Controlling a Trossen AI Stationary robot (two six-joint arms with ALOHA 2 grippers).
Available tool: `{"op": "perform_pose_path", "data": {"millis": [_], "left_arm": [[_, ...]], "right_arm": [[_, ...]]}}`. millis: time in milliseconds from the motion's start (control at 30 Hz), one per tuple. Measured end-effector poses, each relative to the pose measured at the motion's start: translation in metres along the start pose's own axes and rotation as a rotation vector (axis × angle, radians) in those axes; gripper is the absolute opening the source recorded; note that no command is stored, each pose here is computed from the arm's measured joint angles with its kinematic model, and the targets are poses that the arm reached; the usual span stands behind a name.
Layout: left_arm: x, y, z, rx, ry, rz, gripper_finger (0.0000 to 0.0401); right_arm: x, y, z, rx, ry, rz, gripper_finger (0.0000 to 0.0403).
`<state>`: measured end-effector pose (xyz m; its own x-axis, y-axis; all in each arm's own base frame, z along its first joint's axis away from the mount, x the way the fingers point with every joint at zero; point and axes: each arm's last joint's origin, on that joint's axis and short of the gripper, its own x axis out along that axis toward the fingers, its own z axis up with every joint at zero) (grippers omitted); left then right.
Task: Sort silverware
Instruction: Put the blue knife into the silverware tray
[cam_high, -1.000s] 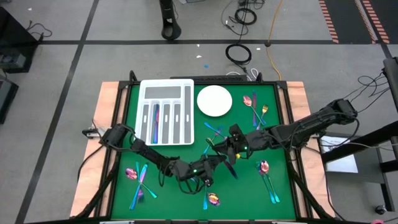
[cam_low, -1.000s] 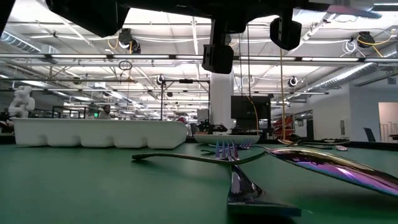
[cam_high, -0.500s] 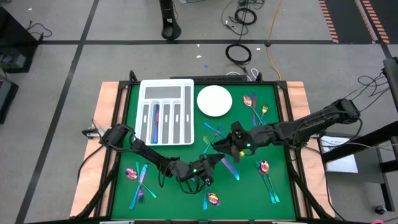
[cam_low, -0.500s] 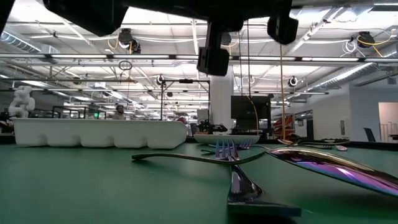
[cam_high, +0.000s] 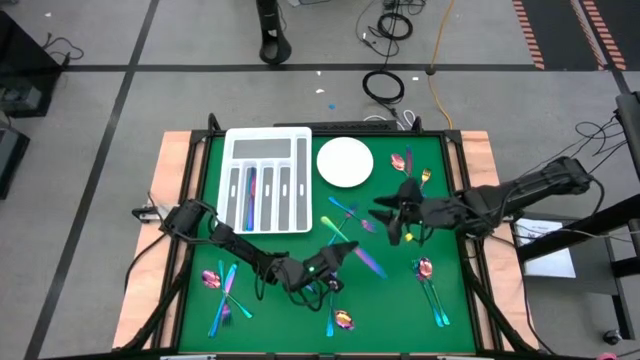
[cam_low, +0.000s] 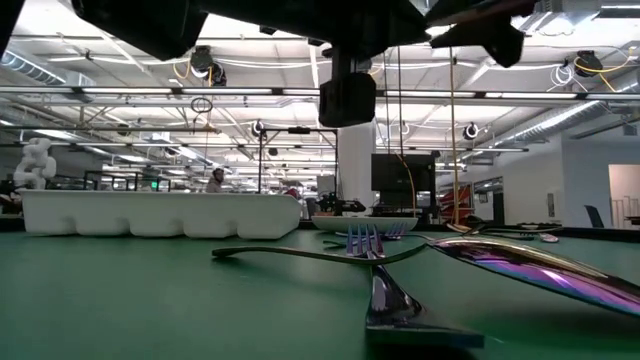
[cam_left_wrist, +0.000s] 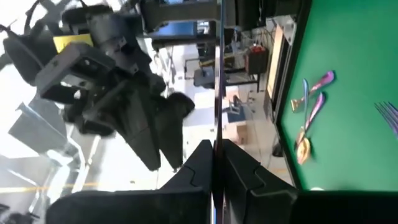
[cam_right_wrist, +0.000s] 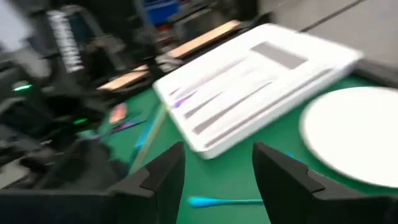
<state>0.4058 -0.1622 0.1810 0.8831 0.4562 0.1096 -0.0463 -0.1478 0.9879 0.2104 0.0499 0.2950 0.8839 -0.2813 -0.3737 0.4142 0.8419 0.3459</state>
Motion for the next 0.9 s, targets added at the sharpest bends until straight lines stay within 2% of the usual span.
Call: {"op": "perform_pose_path", "data": {"millis": [167,267,367,500,600,733,900], "left_arm": [[-0.001,0.002,-0.004,-0.013,0.067,-0.016,0.0011],[-0.007,0.010,-0.014,-0.077,0.119,-0.021,0.0011],[-0.016,0.021,-0.036,-0.164,0.173,-0.025,0.0011],[-0.028,0.042,-0.076,-0.311,0.240,-0.031,0.0011],[-0.035,0.059,-0.111,-0.471,0.312,-0.036,0.0011],[-0.040,0.069,-0.161,-0.728,0.445,-0.076,0.0011],[-0.042,0.059,-0.223,-1.122,0.606,-0.240,0.0011]], "right_arm": [[-0.004,-0.001,0.000,-0.044,-0.078,-0.111,0.0172],[-0.005,0.000,-0.001,-0.072,-0.102,-0.145,0.0172],[-0.005,-0.001,-0.007,-0.085,-0.107,-0.164,0.0172],[-0.003,-0.004,-0.016,-0.091,-0.096,-0.177,0.0172],[-0.001,-0.008,-0.023,-0.073,-0.085,-0.188,0.0172],[0.001,-0.013,-0.030,-0.054,-0.086,-0.216,0.0171],[0.002,-0.015,-0.034,-0.060,-0.081,-0.226,0.0171]]}}
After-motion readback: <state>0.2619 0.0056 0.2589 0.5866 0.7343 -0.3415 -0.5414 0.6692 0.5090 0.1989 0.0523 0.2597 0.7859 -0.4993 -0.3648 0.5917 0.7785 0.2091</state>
